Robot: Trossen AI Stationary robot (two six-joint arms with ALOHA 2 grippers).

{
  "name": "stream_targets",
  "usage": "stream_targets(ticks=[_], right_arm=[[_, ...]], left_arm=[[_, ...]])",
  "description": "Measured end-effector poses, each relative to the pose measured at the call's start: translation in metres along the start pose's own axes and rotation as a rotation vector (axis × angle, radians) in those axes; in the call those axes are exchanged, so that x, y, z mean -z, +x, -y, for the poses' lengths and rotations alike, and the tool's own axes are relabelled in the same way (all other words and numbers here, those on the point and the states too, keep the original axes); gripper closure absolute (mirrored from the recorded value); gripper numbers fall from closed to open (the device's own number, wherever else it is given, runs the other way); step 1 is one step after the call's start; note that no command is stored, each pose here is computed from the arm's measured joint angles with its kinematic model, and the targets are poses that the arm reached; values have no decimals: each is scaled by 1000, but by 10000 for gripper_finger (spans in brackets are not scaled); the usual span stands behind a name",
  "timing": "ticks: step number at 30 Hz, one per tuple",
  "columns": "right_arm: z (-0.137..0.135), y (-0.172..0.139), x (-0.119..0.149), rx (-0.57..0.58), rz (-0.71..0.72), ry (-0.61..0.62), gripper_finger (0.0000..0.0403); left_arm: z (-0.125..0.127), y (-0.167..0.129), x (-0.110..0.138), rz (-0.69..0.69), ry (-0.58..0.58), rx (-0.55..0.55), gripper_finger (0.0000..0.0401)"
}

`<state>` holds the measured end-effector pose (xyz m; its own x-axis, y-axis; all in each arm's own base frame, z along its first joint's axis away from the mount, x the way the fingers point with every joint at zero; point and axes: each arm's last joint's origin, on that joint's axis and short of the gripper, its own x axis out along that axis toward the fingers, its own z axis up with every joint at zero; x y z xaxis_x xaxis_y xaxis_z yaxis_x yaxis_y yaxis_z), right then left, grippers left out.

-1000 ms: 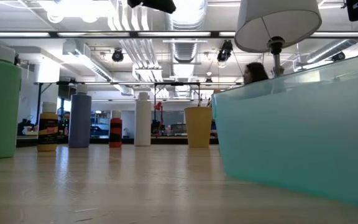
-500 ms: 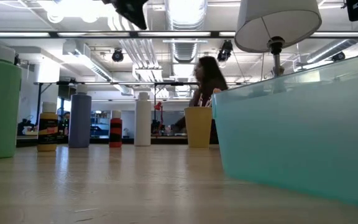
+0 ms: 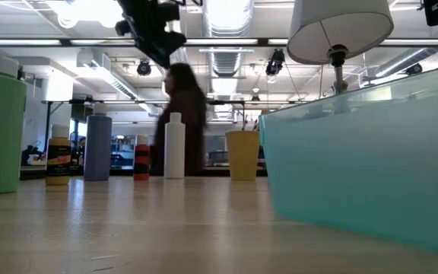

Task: Pick & Place Paint Supplies
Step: Put the big pink paint bottle into the green bin

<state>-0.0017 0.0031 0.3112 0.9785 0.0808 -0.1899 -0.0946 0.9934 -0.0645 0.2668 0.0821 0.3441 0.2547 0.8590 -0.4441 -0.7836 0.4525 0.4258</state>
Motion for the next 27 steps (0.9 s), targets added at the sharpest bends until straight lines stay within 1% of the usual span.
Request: stream_targets(ticks=[2, 7, 13, 15, 17, 19, 20, 22, 24, 27], right_arm=[[0, 0, 0, 0, -1, 0, 394], [0, 0, 0, 0, 0, 0, 394], [0, 0, 0, 0, -1, 0, 394], [0, 0, 0, 0, -1, 0, 394], [0, 0, 0, 0, 0, 0, 394], [0, 0, 0, 0, -1, 0, 394], [0, 0, 0, 0, -1, 0, 394], [0, 0, 0, 0, 0, 0, 394], [0, 0, 0, 0, 0, 0, 394], [0, 0, 0, 0, 0, 0, 394]], left_arm=[[1, 11, 4, -9, -6, 47, 304], [8, 35, 12, 32, -12, 230, 304], [17, 42, 11, 149, -61, 378, 304], [20, 39, 7, 203, -84, 471, 304], [25, 37, 5, 256, -90, 593, 304], [29, 33, 4, 297, -55, 700, 304], [31, 31, 3, 322, -38, 734, 304], [33, 26, 2, 373, -26, 761, 304], [31, 19, 2, 442, -39, 768, 304], [28, 6, 12, 552, -71, 784, 304]])
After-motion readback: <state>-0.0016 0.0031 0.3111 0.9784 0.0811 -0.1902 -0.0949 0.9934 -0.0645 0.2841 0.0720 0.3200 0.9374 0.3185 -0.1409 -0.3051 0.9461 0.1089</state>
